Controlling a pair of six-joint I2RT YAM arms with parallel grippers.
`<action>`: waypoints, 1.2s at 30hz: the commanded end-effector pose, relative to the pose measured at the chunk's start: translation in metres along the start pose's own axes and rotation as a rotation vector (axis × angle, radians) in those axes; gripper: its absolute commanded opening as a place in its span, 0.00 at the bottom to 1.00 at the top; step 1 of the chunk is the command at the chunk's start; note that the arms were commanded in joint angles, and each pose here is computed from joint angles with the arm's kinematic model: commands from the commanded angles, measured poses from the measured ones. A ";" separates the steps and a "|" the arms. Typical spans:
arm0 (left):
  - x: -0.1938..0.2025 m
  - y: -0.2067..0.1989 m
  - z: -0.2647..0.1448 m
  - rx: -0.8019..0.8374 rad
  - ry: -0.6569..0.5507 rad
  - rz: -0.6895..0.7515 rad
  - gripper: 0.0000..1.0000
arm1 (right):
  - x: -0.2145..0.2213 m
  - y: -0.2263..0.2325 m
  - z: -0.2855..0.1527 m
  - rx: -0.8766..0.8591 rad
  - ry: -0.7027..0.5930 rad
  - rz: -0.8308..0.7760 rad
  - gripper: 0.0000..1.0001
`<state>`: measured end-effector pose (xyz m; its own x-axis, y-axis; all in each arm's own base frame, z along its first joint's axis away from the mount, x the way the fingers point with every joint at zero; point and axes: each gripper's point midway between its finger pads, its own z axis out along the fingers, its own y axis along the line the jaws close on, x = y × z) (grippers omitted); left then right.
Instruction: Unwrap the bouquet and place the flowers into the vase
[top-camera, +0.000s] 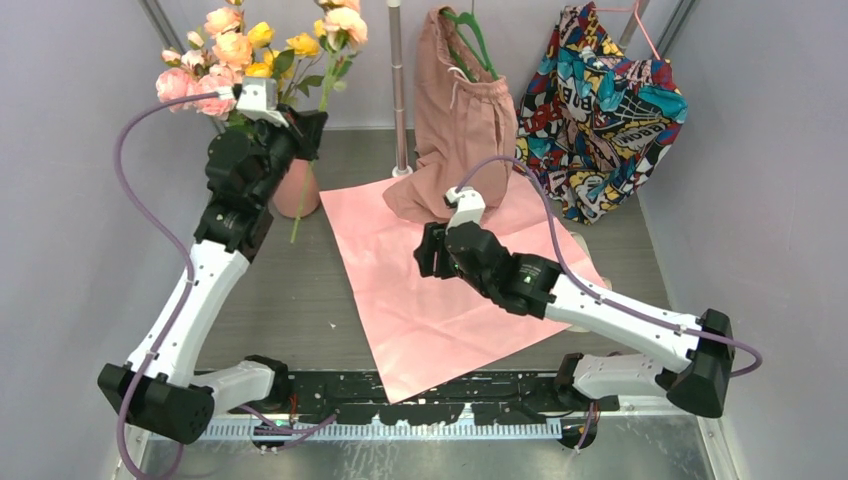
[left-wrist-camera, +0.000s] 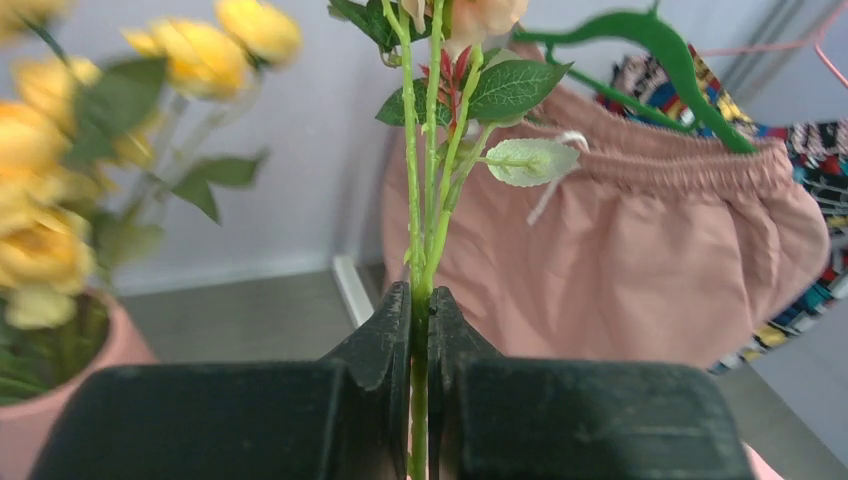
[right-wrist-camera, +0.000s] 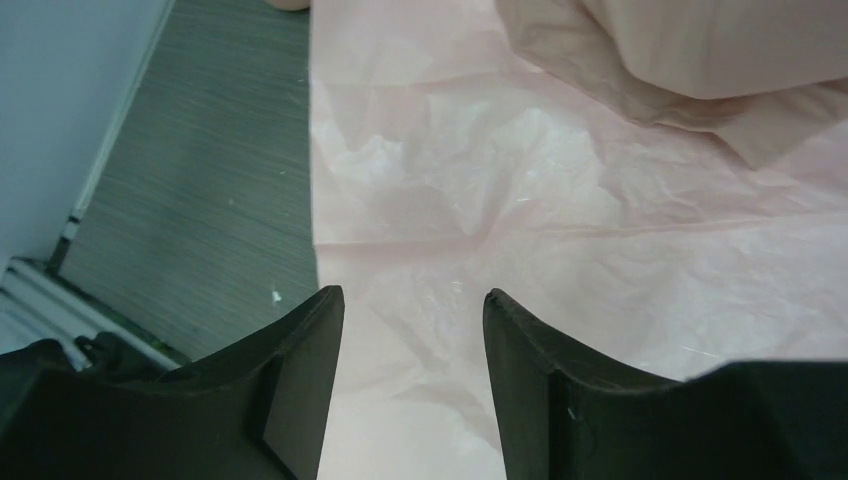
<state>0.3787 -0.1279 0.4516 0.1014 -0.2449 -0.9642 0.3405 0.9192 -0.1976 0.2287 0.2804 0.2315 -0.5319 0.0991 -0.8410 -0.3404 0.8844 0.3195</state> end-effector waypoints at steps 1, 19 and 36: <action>-0.020 -0.032 -0.008 0.169 -0.121 -0.116 0.00 | -0.040 0.071 -0.008 -0.268 -0.036 0.076 0.60; 0.051 -0.035 -0.003 0.221 -0.044 -0.306 0.00 | -0.099 0.162 0.041 -0.411 -0.087 0.092 0.65; 0.044 -0.046 -0.038 0.268 -0.052 -0.325 0.00 | -0.084 0.181 0.076 -0.430 -0.034 0.096 0.36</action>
<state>0.3568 -0.1726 0.3651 -0.1137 -0.4966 -0.8605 0.5161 0.7106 -0.4782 0.2698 0.4650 0.2867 -0.5931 0.1208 -0.7960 -0.5567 0.6528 0.5138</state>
